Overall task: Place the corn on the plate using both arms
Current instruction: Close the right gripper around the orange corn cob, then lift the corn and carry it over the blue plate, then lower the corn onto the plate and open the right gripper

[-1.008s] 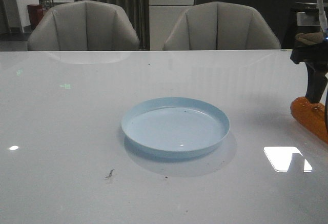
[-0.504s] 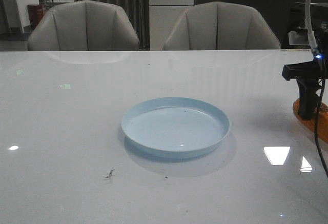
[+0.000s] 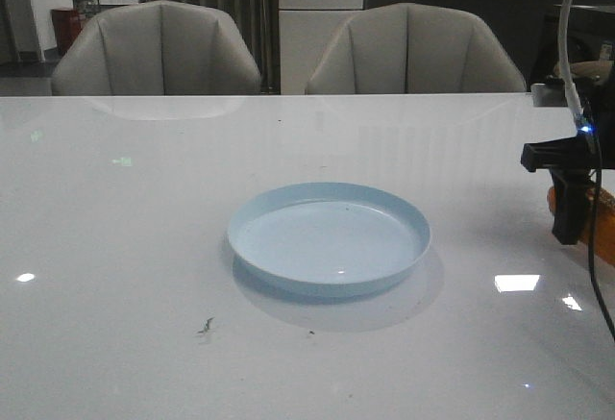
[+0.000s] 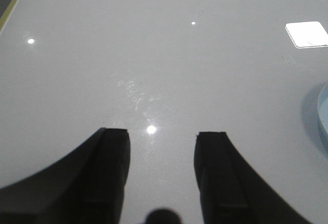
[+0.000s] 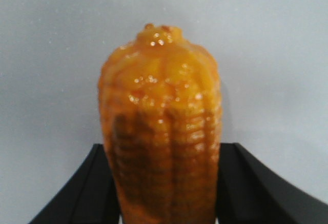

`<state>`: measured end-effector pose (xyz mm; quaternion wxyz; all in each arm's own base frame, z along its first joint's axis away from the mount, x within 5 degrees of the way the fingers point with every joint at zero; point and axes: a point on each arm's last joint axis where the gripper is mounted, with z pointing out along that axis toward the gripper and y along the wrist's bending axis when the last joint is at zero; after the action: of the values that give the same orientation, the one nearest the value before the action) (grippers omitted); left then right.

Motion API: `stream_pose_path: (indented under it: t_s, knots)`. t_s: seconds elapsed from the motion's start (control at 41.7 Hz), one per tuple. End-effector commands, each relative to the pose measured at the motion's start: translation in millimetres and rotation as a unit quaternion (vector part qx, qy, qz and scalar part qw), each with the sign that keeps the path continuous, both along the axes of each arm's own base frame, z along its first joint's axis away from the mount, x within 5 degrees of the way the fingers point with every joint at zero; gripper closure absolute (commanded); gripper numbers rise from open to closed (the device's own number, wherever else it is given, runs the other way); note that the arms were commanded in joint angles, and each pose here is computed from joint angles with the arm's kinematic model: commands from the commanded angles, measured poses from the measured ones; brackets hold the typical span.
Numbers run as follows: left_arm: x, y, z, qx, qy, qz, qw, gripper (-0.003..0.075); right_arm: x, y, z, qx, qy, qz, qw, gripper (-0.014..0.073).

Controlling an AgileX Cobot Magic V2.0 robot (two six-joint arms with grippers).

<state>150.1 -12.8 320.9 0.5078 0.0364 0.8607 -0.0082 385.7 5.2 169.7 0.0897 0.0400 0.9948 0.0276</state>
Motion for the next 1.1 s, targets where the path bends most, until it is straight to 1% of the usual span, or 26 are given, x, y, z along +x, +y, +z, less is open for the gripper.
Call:
stream_pose_path:
  t_s: [0.0, 0.048, 0.192, 0.36, 0.432, 0.504, 0.648, 0.768, 0.984, 1.08]
  knots:
    - [2.9, -1.3, 16.5, -0.008, -0.054, -0.004, 0.998, 0.0349, 9.0, 1.4, 42.8, 0.000, -0.056, 0.009, 0.998, 0.0272]
    - [2.9, -1.3, 16.5, -0.008, -0.054, -0.004, 0.998, 0.0349, 13.0, 4.0, 53.4, 0.000, -0.062, 0.015, 0.998, 0.0289]
    - [2.9, -1.3, 16.5, -0.008, -0.054, -0.004, 0.998, 0.0349, 26.6, 24.0, 91.3, 0.007, -0.106, 0.055, 0.993, 0.0288]
    - [2.9, -1.3, 16.5, -0.008, -0.054, -0.004, 0.998, 0.0349, 32.1, 72.9, 134.4, 0.040, -0.163, 0.109, 0.980, 0.0288]
    - [2.9, -1.3, 16.5, -0.008, -0.054, -0.004, 0.998, 0.0349, 29.7, 98.4, 146.0, 0.057, -0.180, 0.134, 0.973, 0.0288]
    - [2.9, -1.3, 16.5, -0.008, -0.054, -0.004, 0.998, 0.0349, 24.6, 125.4, 151.7, 0.078, -0.192, 0.158, 0.965, 0.0288]
    - [2.9, -1.3, 16.5, -0.008, -0.054, -0.004, 0.998, 0.0349, 13.8, 170.5, 146.9, 0.093, -0.198, 0.205, 0.954, 0.0288]
    - [2.9, -1.3, 16.5, -0.008, -0.054, -0.004, 0.998, 0.0349, 10.4, 194.3, 128.9, 0.094, -0.174, 0.230, 0.953, 0.0288]
    - [2.8, -0.4, 16.0, 0.003, -0.052, -0.004, 0.999, 0.0349, 16.3, 208.6, 77.4, 0.087, -0.090, 0.241, 0.963, 0.0284]
    - [2.7, -0.3, 15.8, 0.004, -0.051, -0.003, 0.999, 0.0349, 20.4, 211.2, 57.0, 0.085, -0.066, 0.239, 0.965, 0.0284]
